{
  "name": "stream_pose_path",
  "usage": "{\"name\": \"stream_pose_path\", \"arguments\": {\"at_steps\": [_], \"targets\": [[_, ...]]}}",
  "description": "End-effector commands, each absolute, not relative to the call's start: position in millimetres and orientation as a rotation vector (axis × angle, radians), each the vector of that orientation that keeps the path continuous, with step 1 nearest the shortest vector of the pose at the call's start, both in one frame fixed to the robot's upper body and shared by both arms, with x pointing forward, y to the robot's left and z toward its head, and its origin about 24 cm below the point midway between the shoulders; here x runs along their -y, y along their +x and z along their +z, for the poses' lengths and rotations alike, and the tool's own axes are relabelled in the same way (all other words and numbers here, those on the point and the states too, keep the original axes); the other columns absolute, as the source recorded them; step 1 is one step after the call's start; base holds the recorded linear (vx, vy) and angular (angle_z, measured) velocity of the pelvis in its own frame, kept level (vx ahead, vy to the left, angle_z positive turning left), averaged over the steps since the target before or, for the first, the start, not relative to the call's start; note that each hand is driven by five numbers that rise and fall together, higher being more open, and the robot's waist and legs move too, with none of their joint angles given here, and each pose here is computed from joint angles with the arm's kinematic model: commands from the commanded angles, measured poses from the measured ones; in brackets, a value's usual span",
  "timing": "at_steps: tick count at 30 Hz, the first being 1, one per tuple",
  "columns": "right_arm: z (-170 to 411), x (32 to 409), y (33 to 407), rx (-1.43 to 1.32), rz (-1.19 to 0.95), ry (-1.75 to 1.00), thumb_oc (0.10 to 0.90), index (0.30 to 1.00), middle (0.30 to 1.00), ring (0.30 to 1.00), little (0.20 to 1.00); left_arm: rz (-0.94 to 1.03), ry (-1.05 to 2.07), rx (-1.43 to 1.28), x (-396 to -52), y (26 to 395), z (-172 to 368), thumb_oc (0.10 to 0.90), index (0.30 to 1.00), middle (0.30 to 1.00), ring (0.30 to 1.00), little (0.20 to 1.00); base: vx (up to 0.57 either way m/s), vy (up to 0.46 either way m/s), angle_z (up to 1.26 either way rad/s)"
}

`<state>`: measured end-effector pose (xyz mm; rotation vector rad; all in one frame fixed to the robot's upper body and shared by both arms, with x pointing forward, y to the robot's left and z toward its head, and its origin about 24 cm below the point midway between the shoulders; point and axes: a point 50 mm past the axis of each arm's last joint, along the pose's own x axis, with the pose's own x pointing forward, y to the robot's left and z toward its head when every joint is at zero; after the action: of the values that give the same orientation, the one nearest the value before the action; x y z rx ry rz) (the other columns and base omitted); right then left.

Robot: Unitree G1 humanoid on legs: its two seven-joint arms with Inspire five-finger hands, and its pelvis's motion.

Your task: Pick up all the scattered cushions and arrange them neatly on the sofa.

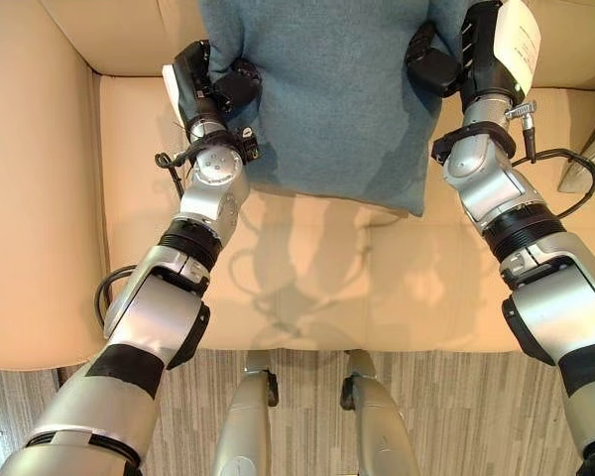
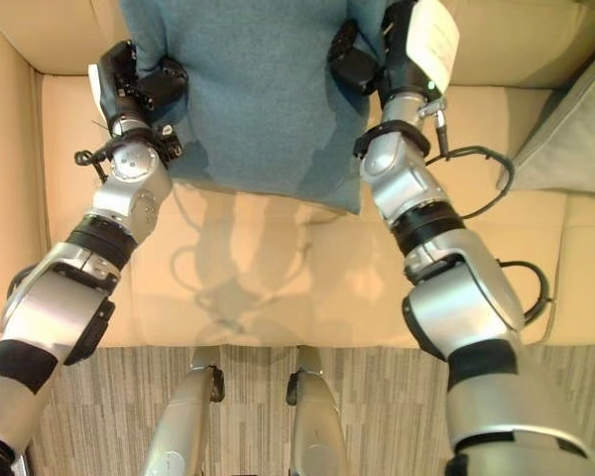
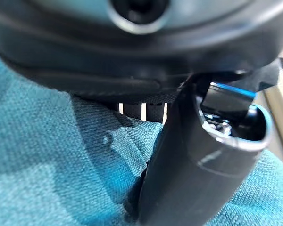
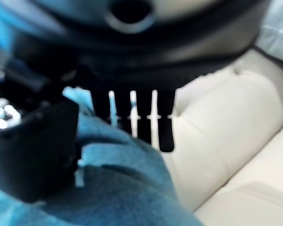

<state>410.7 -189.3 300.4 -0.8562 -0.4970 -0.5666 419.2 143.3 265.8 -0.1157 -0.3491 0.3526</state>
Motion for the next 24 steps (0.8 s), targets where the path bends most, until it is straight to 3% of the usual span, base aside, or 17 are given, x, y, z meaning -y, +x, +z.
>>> {"name": "stream_pose_path", "arguments": {"at_steps": [1,8,15,24], "targets": [[389.7,170.8,387.2,0.793,-0.673,-0.771,0.4,0.3,0.3,0.3,0.3,0.342,-0.035,0.682,-139.1,399.7,363.1,0.4,0.3,0.3,0.3,0.3,0.0,0.0,0.0],[404.3,176.8,374.6,0.887,-0.716,-0.727,0.4,0.3,0.3,0.3,0.3,0.339,0.045,0.757,-139.6,392.8,374.7,0.4,0.3,0.3,0.3,0.3,0.0,0.0,0.0],[415.8,185.6,331.9,1.191,-0.919,-0.561,0.4,0.3,0.3,0.3,0.3,0.408,-0.033,1.165,-119.3,335.9,398.5,0.4,0.3,0.3,0.3,0.3,0.01,0.005,0.01],[421.3,190.8,316.0,1.339,-1.056,-0.724,0.4,0.3,0.3,0.3,0.3,0.426,-0.168,1.321,-108.2,307.4,400.1,0.4,0.3,0.3,0.3,0.3,0.0,0.0,0.0]]}}
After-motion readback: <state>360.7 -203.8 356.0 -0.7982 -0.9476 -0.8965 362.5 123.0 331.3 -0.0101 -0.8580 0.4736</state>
